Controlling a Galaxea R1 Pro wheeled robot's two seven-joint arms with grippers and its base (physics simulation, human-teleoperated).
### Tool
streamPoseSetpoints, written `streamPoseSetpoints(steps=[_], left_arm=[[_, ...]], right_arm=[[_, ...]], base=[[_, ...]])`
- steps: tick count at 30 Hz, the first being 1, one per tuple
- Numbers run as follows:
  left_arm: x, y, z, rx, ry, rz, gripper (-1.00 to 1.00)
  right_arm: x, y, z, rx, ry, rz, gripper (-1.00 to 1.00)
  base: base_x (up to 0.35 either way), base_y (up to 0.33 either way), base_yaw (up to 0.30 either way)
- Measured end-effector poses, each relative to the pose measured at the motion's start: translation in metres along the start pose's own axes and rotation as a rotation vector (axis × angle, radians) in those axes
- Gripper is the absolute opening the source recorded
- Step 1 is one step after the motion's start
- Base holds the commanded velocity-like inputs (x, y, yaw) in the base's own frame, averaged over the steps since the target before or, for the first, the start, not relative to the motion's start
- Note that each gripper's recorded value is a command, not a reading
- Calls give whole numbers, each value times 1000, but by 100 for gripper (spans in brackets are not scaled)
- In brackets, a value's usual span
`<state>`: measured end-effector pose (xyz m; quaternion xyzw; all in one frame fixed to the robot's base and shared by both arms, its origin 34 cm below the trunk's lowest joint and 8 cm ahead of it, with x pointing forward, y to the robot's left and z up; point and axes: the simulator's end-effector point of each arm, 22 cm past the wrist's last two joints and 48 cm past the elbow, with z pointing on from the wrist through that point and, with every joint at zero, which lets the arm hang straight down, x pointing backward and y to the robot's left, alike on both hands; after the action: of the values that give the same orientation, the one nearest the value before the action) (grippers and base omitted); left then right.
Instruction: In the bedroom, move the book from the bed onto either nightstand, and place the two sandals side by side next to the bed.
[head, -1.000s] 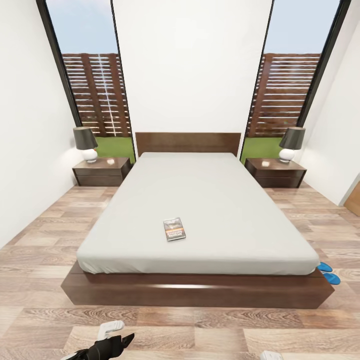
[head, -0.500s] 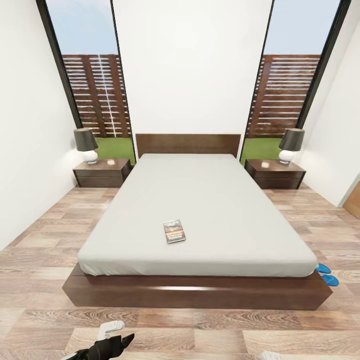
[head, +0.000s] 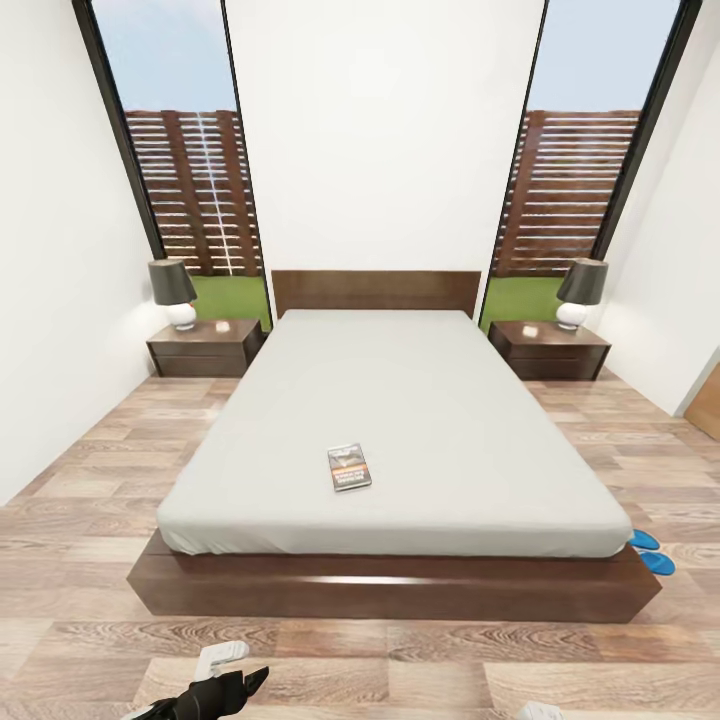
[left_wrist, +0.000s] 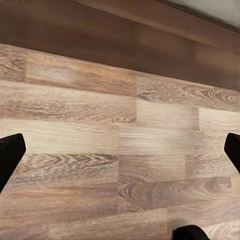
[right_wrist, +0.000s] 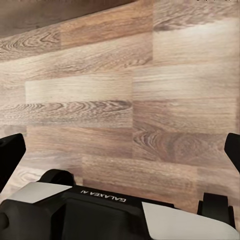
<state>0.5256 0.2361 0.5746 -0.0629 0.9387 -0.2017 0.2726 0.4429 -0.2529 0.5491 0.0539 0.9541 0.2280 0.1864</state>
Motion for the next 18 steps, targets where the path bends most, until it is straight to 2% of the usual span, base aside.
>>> streamPoseSetpoints(steps=[18], left_arm=[[-11, -11, -21, 0, 1, 0, 100]], right_arm=[[-7, 12, -22, 0, 1, 0, 100]], base=[[0, 0, 0]])
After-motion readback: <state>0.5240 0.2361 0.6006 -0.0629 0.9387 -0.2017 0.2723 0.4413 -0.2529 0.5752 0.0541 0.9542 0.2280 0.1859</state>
